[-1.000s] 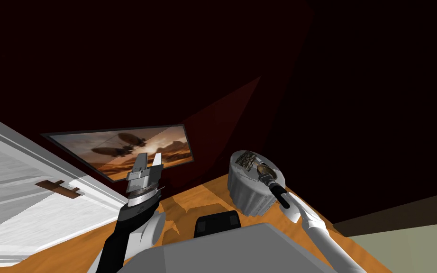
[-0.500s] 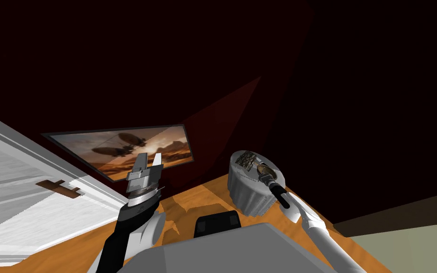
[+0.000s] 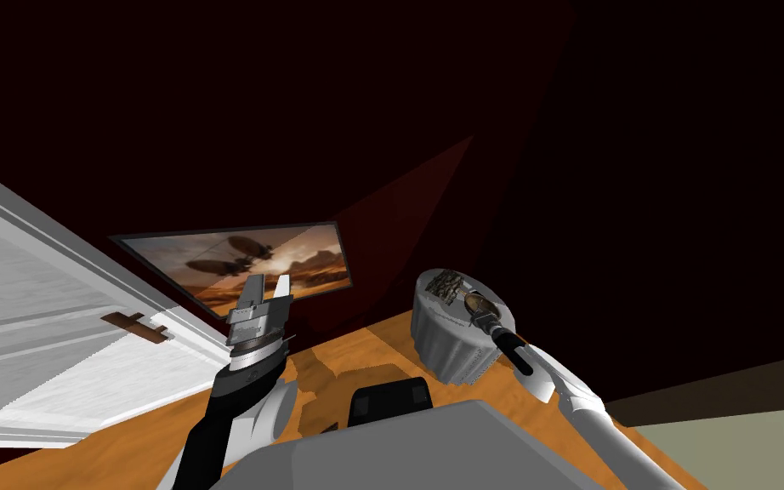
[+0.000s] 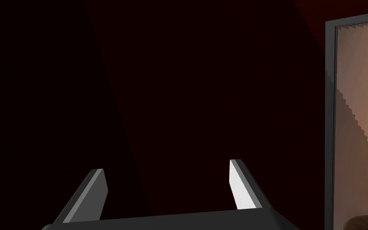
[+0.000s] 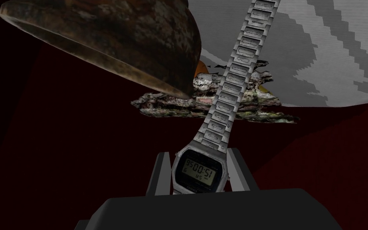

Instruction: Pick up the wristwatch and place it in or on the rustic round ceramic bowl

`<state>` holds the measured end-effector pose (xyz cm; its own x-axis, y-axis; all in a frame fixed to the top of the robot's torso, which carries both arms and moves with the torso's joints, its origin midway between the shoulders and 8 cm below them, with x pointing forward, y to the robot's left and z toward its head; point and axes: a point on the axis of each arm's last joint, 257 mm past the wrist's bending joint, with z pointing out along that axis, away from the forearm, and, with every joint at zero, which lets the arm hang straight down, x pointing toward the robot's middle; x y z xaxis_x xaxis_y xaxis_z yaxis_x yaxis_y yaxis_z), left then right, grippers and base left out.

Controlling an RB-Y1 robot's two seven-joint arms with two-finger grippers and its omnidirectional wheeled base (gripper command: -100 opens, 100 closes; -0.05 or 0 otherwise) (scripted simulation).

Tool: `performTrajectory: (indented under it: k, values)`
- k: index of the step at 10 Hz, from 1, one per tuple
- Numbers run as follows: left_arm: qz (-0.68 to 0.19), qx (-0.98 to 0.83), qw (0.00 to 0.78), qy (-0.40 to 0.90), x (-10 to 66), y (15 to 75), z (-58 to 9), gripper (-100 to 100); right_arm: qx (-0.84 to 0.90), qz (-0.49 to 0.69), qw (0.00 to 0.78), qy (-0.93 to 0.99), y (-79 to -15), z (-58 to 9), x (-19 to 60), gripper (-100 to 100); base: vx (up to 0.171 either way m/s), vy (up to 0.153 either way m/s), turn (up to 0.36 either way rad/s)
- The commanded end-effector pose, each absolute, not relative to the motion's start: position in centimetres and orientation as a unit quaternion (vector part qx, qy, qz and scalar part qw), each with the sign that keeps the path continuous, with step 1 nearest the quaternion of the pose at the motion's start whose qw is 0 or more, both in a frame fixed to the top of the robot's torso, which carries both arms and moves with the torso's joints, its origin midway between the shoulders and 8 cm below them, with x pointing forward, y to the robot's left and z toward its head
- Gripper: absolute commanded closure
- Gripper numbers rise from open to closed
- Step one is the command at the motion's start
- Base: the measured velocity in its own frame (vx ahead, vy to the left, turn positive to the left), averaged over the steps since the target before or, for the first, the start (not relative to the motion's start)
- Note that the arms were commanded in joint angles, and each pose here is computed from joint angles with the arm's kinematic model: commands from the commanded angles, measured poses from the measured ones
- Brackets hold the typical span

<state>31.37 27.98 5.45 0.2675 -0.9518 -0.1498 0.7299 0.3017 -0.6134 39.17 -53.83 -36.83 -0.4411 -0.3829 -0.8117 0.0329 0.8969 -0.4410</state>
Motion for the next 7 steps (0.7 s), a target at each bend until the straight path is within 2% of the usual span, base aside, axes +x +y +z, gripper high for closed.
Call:
performTrajectory:
  k: [1, 7]
  values:
    - [-0.549, -0.218, 0.766, 0.254, 31.4, 28.0, 5.4, 0, -0.099, -0.199, 0.513, 0.829, -55.3, -36.5, 38.5, 100, -0.079, 0.06, 0.052]
    - [-0.549, -0.218, 0.766, 0.254, 31.4, 28.0, 5.4, 0, -0.08, -0.198, 0.496, 0.841, -60.0, -34.6, 36.8, 100, -0.052, 0.051, 0.039]
